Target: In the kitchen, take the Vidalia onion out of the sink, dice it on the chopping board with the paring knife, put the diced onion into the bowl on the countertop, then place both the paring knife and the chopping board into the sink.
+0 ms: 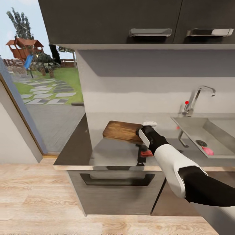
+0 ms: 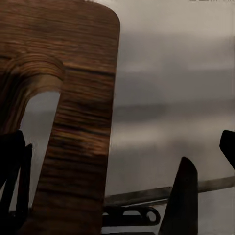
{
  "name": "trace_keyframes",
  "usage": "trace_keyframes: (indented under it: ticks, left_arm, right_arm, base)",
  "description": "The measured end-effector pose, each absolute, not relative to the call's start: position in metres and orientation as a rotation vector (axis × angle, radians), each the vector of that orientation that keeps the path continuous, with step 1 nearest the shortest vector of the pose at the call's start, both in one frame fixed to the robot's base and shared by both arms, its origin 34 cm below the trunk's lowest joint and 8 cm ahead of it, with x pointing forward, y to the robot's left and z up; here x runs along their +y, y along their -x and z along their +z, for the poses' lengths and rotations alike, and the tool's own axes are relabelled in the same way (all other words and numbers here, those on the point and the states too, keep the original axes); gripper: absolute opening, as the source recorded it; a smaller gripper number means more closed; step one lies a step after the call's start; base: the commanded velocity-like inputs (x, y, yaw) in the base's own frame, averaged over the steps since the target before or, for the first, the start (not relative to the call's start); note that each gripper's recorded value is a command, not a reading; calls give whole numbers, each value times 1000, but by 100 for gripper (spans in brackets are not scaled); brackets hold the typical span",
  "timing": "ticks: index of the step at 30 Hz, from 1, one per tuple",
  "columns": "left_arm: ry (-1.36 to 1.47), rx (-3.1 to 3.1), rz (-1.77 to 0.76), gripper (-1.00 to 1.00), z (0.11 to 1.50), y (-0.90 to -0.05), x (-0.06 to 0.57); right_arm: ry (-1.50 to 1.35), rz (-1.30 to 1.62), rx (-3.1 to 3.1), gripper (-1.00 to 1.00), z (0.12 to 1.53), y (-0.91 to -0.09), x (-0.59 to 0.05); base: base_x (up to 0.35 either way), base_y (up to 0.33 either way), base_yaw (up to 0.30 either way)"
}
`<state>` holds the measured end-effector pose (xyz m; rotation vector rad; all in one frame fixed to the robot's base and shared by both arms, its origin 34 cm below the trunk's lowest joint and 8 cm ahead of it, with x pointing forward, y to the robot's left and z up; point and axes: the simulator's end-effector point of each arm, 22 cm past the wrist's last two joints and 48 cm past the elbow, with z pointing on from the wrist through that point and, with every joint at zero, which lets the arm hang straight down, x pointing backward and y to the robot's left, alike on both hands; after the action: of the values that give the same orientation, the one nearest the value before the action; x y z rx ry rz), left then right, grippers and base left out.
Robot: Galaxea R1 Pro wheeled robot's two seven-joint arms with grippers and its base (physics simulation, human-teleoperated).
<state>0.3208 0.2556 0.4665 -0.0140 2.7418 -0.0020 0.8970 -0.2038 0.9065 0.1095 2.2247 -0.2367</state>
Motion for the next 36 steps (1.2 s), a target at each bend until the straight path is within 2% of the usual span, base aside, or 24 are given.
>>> trace_keyframes:
  ticks: [18,19,36]
  left_arm:
    - [14,2769,-2,100,462,-311,256]
    - [14,2769,-2,100,462,-311,256]
    - [14,2770,-2,100,461,-311,256]
  right_arm:
    - [-137,-200,2190,100,903,-908,-200]
    - [-137,-199,2190,-100,903,-908,-200]
    - [-145,-192,2188,-100,902,-909,-200]
  base:
    - [0,4,0]
    - [0,0,0]
    - [0,0,0]
